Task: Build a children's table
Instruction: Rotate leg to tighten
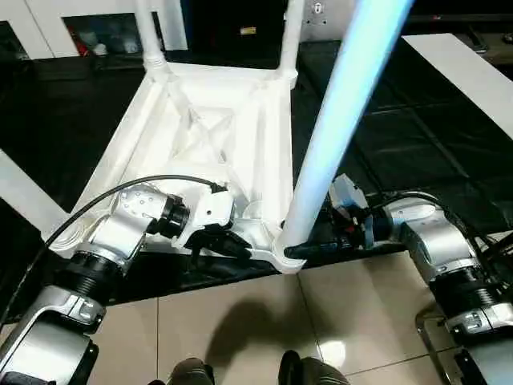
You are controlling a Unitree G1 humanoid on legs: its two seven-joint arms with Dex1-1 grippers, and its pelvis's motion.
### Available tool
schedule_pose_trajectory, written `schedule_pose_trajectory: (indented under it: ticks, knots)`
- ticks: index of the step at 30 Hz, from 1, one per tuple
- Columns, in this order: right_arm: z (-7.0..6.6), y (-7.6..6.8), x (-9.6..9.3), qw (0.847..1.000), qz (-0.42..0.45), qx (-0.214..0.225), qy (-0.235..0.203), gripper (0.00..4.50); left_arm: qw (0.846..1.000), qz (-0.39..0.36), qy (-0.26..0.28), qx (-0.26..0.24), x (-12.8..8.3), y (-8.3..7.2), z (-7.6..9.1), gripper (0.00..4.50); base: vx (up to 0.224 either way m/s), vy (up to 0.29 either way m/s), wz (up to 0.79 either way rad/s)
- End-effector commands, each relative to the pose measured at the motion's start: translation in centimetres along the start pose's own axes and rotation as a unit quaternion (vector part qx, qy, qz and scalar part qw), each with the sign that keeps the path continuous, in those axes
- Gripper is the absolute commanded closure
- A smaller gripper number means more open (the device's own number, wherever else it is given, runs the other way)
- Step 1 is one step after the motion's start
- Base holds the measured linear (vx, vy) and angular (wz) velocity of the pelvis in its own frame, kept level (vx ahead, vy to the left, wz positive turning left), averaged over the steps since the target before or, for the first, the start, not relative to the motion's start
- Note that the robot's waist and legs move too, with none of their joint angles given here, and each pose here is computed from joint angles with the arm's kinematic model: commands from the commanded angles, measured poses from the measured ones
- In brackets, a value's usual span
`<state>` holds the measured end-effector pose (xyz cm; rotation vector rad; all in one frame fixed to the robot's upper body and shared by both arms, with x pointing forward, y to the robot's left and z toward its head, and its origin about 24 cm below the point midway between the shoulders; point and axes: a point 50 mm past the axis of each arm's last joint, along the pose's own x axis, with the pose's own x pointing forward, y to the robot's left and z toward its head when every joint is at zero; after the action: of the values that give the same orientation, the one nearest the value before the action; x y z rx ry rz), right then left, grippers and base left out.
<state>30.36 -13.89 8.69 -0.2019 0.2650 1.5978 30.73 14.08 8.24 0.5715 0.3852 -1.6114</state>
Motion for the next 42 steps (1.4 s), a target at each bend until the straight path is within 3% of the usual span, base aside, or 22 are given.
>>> schedule_pose_trajectory:
  ticks: [1, 4, 8, 11, 17, 24, 26, 27, 28, 30, 32, 35, 36, 42]
  knots:
    - [-0.2, 0.5, 0.5, 0.999, 0.039, 0.011, 0.004, 2.42, 0.999, -0.033, 0.020, -0.001, 0.8, -0.4, -0.4, 4.50, 0.000, 0.000, 0.00]
    - [-0.3, 0.8, 0.6, 0.999, 0.050, 0.020, 0.001, 2.47, 0.999, -0.029, 0.006, -0.014, 0.8, -0.5, -0.3, 4.50, 0.000, 0.000, 0.00]
    - [0.1, 1.2, 1.3, 0.997, 0.026, 0.062, -0.045, 2.49, 0.999, -0.001, -0.032, -0.041, 1.2, -0.4, 0.3, 4.50, 0.000, 0.000, 0.00]
    - [0.1, 1.4, 1.9, 0.996, 0.007, 0.072, -0.056, 2.49, 0.998, 0.024, -0.033, -0.044, 1.4, -0.3, 0.4, 4.50, 0.000, 0.000, 0.00]
    - [-0.4, 1.4, 5.4, 0.988, -0.106, 0.097, -0.049, 2.49, 0.986, 0.130, -0.050, -0.096, 2.7, 1.1, 1.0, 4.50, 0.000, 0.000, 0.00]
    - [0.5, -0.1, 9.9, 0.947, -0.257, 0.179, -0.073, 2.49, 0.954, 0.247, -0.076, -0.155, 4.7, 3.2, 2.8, 4.50, 0.000, 0.000, 0.00]
    - [0.9, -0.9, 11.2, 0.926, -0.316, 0.194, -0.073, 2.49, 0.939, 0.287, -0.084, -0.170, 5.4, 4.0, 3.5, 4.50, 0.000, 0.000, 0.00]
    - [0.9, -0.9, 11.2, 0.926, -0.316, 0.194, -0.073, 2.49, 0.939, 0.287, -0.084, -0.170, 5.4, 4.0, 3.5, 4.50, 0.000, 0.000, 0.00]
    - [1.1, -1.7, 11.9, 0.907, -0.360, 0.209, -0.068, 2.49, 0.932, 0.306, -0.085, -0.173, 5.8, 4.3, 4.0, 4.50, 0.029, -0.011, -0.22]
    - [1.4, -2.2, 12.4, 0.891, -0.391, 0.219, -0.077, 2.49, 0.929, 0.318, -0.083, -0.171, 6.0, 4.5, 4.3, 4.50, 0.061, 0.072, -0.48]
    - [1.9, -2.6, 12.7, 0.878, -0.418, 0.213, -0.094, 1.79, 0.927, 0.327, -0.078, -0.167, 6.1, 4.6, 4.4, 4.50, 0.067, 0.036, -0.08]
    - [2.3, -2.9, 12.5, 0.868, -0.442, 0.198, -0.114, 1.75, 0.928, 0.329, -0.073, -0.162, 6.0, 4.6, 4.3, 4.50, 0.037, -0.003, -0.03]
    - [2.3, -3.0, 12.3, 0.865, -0.447, 0.196, -0.119, 1.51, 0.928, 0.328, -0.071, -0.160, 5.9, 4.6, 4.3, 4.50, 0.054, -0.007, -0.08]
    - [2.2, -3.0, 9.3, 0.878, -0.442, 0.125, -0.136, 0.92, 0.931, 0.329, -0.059, -0.146, 4.5, 4.3, 3.1, 4.50, 0.009, -0.001, -0.02]
